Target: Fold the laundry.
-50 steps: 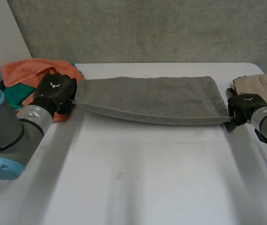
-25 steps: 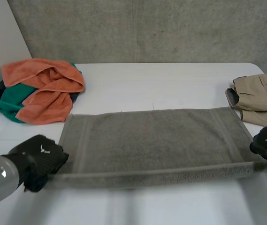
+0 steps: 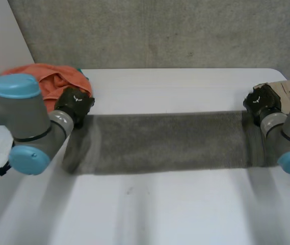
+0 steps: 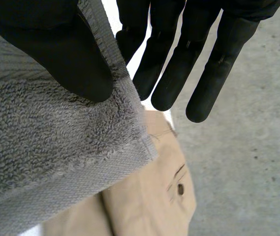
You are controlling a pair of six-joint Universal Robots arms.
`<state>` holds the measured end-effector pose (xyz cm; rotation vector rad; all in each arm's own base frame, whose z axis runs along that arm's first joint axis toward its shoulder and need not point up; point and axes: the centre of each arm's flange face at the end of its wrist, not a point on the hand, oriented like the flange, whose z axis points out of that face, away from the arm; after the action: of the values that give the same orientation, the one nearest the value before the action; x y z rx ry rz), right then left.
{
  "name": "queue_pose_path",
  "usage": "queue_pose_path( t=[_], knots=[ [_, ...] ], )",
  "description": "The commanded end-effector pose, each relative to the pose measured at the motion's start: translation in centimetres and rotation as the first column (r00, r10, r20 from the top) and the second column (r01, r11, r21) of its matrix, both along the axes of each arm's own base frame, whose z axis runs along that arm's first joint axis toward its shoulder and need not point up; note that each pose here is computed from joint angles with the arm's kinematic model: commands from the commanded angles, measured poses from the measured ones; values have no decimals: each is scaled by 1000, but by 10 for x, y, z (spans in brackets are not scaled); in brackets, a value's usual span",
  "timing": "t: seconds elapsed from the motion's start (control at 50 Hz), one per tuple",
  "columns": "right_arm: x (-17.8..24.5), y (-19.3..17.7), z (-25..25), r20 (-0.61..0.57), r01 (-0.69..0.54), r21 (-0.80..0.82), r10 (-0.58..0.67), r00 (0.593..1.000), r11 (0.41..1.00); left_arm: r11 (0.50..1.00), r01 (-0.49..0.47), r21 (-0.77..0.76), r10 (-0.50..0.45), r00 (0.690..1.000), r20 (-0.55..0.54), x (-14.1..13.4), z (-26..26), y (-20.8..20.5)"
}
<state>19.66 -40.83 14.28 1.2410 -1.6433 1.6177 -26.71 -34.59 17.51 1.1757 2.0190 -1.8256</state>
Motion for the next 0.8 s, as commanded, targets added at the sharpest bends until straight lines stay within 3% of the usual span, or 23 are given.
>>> queue_pose_path(
  t=[0.02, 0.14, 0.26, 0.42, 0.72, 0.8],
  knots=[
    [7, -24, -11, 72, 10, -75, -5, 997, 997, 995, 27, -96, -30, 999, -28, -19, -5, -6],
    [3, -19, 10, 250, 42, -50, -28, 968, 998, 995, 54, -89, -57, 998, -28, -29, -5, 9],
    [-17, 17, 44, 390, 54, 108, -93, 916, 993, 996, 48, -74, -52, 997, -53, -18, 12, 30],
    [-54, 49, 18, 398, 1, 397, -173, 901, 918, 999, 43, -25, -46, 995, -94, -5, 17, 58],
    [-66, 40, -19, 370, 6, 398, -166, 914, 917, 999, 51, -2, -51, 994, -94, -5, 10, 65],
    [-81, 32, -16, 361, 59, 369, -202, 910, 928, 999, 51, 0, -51, 994, -94, -5, 10, 67]
  ],
)
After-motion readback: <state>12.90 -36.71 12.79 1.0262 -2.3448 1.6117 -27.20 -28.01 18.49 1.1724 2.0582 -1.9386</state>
